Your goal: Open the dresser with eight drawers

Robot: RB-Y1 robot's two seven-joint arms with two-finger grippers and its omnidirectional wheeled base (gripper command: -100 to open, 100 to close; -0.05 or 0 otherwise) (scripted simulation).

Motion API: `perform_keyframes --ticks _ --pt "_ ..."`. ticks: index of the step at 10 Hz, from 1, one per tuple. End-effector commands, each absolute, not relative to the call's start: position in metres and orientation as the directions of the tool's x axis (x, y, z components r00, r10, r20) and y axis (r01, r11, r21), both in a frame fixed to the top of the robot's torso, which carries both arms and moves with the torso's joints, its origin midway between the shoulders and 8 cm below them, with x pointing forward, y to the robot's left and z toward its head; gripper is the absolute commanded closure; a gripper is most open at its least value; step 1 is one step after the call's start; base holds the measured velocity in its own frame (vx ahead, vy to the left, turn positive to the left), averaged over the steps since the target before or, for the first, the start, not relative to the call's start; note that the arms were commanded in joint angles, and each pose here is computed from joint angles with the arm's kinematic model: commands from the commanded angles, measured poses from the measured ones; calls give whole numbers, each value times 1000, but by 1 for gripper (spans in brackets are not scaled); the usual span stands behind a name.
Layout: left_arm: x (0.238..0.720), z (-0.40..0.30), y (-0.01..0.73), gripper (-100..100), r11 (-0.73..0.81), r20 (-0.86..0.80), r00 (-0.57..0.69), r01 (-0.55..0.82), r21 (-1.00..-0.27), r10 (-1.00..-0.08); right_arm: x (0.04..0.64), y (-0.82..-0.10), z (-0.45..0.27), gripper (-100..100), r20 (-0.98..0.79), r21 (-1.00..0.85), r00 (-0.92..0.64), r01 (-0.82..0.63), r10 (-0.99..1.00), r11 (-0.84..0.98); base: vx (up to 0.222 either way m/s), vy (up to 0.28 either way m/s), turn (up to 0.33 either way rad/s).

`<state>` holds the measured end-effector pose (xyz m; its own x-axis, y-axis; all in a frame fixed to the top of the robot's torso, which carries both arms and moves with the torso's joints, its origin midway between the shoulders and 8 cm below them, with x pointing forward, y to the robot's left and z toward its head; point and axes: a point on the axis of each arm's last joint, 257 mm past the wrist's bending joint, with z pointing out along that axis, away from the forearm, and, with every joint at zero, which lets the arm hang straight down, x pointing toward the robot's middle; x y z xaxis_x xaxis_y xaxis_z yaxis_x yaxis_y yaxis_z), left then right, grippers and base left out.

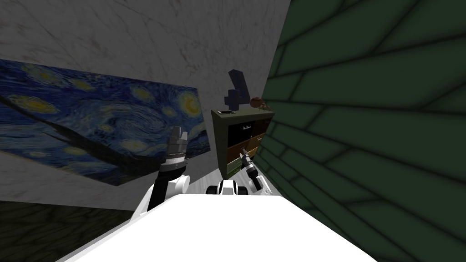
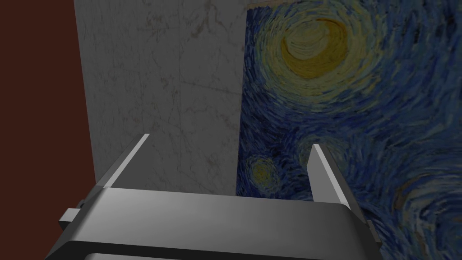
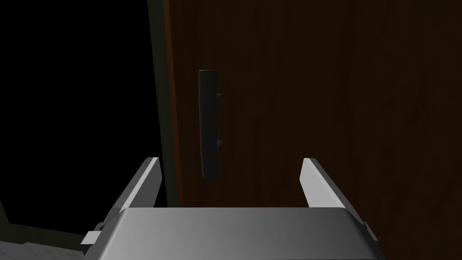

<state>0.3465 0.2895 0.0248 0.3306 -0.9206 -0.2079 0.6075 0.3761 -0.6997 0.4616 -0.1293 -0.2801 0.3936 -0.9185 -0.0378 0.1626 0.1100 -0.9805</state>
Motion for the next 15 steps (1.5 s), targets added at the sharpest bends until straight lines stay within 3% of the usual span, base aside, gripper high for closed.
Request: perform_keyframes --ticks 1,3,4,14,15 --pt "347 25 290 0 376 -208 331 607 -700 -921 472 -130 -273 -100 -38 -980 391 163 -920 110 34 28 18" --pt "347 25 290 0 376 -208 331 607 -700 -921 473 -129 -271 -100 -35 -980 392 166 -919 108 35 35 12" --pt "347 25 290 0 376 -208 331 608 -700 -921 465 -129 -278 100 -38 -980 393 163 -919 110 -20 -17 -23" --pt "347 25 290 0 376 -208 331 608 -700 -921 473 -138 -271 100 -42 -982 409 150 -911 113 -126 -66 -19" --pt "347 25 290 0 376 -208 331 608 -700 -921 488 -137 -254 -100 -36 -980 410 165 -911 113 -130 -63 20"
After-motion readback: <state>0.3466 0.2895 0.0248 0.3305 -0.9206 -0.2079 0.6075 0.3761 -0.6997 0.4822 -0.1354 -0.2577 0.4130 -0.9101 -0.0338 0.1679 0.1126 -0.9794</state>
